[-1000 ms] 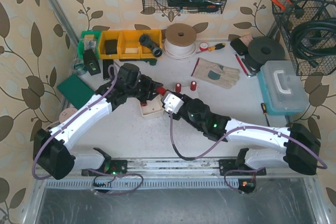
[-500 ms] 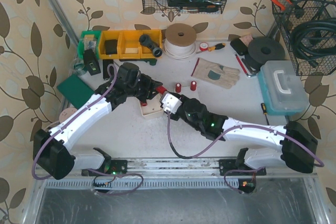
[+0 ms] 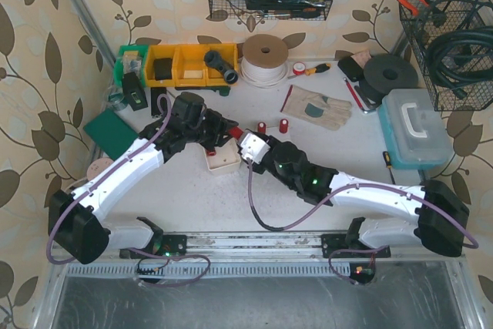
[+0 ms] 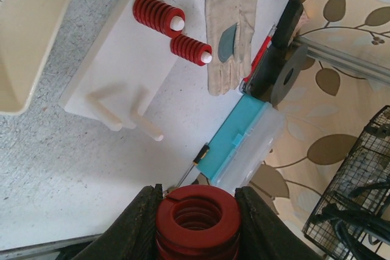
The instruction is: Install the large spring
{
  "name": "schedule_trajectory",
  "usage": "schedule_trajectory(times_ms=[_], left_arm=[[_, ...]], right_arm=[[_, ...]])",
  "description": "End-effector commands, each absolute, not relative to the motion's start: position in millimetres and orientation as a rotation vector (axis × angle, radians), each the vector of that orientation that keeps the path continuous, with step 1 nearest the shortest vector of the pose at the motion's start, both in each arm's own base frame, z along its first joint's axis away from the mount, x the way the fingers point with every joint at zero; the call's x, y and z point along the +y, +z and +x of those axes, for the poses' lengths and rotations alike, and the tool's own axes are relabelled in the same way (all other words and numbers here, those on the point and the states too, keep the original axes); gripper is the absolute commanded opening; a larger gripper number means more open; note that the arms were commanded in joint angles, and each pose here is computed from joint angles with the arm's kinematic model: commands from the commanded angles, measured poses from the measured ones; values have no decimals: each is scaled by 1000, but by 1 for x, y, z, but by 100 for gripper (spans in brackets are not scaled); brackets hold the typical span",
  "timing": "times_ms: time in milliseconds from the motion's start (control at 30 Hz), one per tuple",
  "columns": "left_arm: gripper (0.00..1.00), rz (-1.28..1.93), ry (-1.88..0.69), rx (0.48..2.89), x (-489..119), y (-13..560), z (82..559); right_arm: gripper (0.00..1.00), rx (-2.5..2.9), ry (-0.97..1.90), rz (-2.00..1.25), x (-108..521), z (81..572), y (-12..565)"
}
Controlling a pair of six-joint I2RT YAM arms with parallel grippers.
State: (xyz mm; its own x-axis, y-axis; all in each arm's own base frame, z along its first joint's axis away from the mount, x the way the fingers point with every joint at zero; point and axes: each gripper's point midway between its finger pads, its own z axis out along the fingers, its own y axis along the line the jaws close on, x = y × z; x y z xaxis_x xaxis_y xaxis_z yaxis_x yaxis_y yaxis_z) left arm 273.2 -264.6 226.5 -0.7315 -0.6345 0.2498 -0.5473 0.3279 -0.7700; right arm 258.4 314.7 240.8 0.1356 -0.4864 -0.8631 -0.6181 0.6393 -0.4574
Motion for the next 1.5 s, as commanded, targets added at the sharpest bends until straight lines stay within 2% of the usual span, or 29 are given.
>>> schedule_trajectory(times_ms=[0, 600, 1067, 1467], left_arm=[[0, -1023, -1441, 2443, -266, 252, 267], [0, -1006, -1459, 2435, -268, 257, 269], [0, -996, -1465, 2432, -268, 259, 268], [0, -988, -1474, 2432, -268, 260, 267]], right_arm=[[46, 1499, 114, -907, 303, 261, 255], [48, 1478, 135, -892, 298, 258, 256], [52, 1479, 212, -954, 321, 253, 255], [49, 1466, 193, -948, 333, 263, 261]])
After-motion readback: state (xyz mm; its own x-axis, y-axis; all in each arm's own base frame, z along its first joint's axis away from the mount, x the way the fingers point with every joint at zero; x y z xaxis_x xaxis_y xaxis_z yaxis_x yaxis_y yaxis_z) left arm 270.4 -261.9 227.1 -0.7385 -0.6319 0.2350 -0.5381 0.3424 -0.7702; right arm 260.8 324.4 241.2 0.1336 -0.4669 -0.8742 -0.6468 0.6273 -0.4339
